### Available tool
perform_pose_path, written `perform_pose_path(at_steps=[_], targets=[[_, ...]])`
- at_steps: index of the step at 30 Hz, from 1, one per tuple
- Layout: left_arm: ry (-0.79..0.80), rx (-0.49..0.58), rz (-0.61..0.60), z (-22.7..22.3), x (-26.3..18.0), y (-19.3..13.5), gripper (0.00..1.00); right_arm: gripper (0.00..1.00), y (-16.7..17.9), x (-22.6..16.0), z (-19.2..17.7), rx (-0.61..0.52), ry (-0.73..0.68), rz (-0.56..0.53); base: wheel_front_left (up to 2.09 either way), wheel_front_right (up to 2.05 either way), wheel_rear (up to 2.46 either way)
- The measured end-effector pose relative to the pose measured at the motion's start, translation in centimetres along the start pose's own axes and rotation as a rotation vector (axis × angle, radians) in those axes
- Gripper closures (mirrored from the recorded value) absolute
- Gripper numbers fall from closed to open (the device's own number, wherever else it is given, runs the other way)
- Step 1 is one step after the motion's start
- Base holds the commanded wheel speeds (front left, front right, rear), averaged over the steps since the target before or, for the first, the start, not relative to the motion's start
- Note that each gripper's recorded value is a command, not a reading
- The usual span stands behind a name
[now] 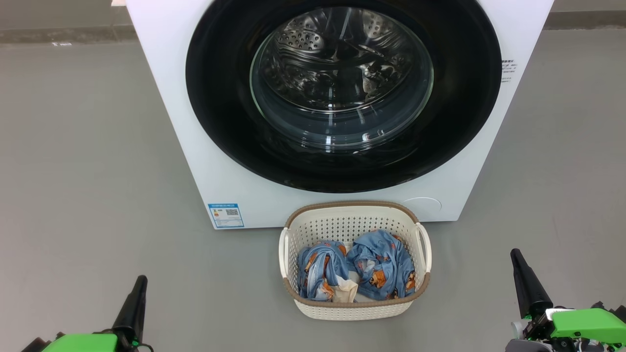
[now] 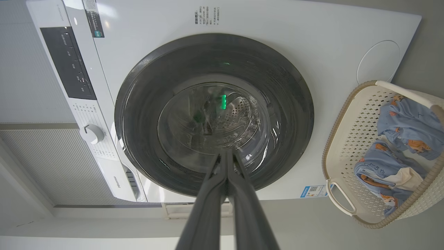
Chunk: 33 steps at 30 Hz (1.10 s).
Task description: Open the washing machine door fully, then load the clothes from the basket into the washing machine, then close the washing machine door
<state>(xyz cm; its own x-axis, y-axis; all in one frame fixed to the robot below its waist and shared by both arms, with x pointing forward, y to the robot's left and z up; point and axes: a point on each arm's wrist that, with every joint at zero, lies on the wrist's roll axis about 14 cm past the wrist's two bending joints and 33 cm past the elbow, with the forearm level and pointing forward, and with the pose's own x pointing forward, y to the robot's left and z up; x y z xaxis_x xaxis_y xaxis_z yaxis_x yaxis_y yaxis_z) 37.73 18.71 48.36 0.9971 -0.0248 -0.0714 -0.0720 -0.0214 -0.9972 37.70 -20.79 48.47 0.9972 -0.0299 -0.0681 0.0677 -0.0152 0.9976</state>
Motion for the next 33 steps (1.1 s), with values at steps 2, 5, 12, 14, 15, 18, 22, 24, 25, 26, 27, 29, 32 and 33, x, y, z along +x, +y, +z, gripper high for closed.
perform_pose_path(at_steps=[2,5,12,14,15,18,22,24,25,26,27,29,32,33], targets=[[0.000,0.000,0.000,0.00,0.00,0.00,1.00,1.00,0.00,0.00,0.00,0.000,0.000,0.000,0.00,0.00,0.00],[0.000,0.000,0.000,0.02,0.00,0.00,1.00,1.00,0.00,0.00,0.01,0.000,0.000,0.000,0.00,0.00,0.00],[-0.001,-0.001,0.000,0.03,0.00,0.00,1.00,1.00,0.01,0.00,0.03,0.000,-0.001,0.000,0.00,0.00,0.00],[-0.001,-0.001,0.000,0.04,0.00,0.00,1.00,1.00,0.01,0.00,0.02,0.000,-0.001,0.000,0.00,0.00,0.00],[-0.002,-0.001,0.000,0.04,0.00,0.00,1.00,1.00,0.00,0.00,0.02,0.000,-0.001,0.000,0.00,0.00,0.00],[-0.002,-0.002,-0.001,0.03,0.00,-0.01,1.00,1.00,0.01,0.00,0.02,0.000,-0.001,0.000,0.00,0.00,0.00],[-0.002,-0.003,0.000,0.02,0.00,0.00,1.00,1.00,0.00,0.00,0.02,0.001,-0.001,0.000,0.00,0.00,0.00],[-0.002,-0.003,0.000,0.02,0.00,0.00,1.00,1.00,0.00,0.00,0.02,0.001,-0.001,0.000,0.00,0.00,0.00],[-0.003,-0.003,0.000,0.03,0.00,0.00,1.00,1.00,0.00,0.00,0.02,0.001,-0.001,0.000,0.00,0.00,0.00],[-0.003,-0.003,0.000,0.03,0.00,-0.01,1.00,1.00,0.00,0.00,0.02,0.001,-0.001,0.000,0.00,0.00,0.00],[-0.003,-0.003,0.000,0.03,0.00,0.00,1.00,1.00,0.00,0.00,0.03,0.001,-0.001,0.000,0.00,0.00,0.00],[-0.003,-0.003,0.000,0.03,0.00,0.00,1.00,1.00,0.00,0.00,0.03,0.001,-0.002,0.000,0.00,0.00,0.00],[-0.003,-0.004,0.000,0.04,0.00,0.00,1.00,1.00,0.00,0.00,0.03,-0.003,-0.001,0.000,0.00,0.00,0.00],[-0.004,-0.004,0.000,0.05,0.00,0.00,1.00,1.00,-0.01,0.00,0.04,-0.003,-0.002,0.000,0.00,0.00,0.00]])
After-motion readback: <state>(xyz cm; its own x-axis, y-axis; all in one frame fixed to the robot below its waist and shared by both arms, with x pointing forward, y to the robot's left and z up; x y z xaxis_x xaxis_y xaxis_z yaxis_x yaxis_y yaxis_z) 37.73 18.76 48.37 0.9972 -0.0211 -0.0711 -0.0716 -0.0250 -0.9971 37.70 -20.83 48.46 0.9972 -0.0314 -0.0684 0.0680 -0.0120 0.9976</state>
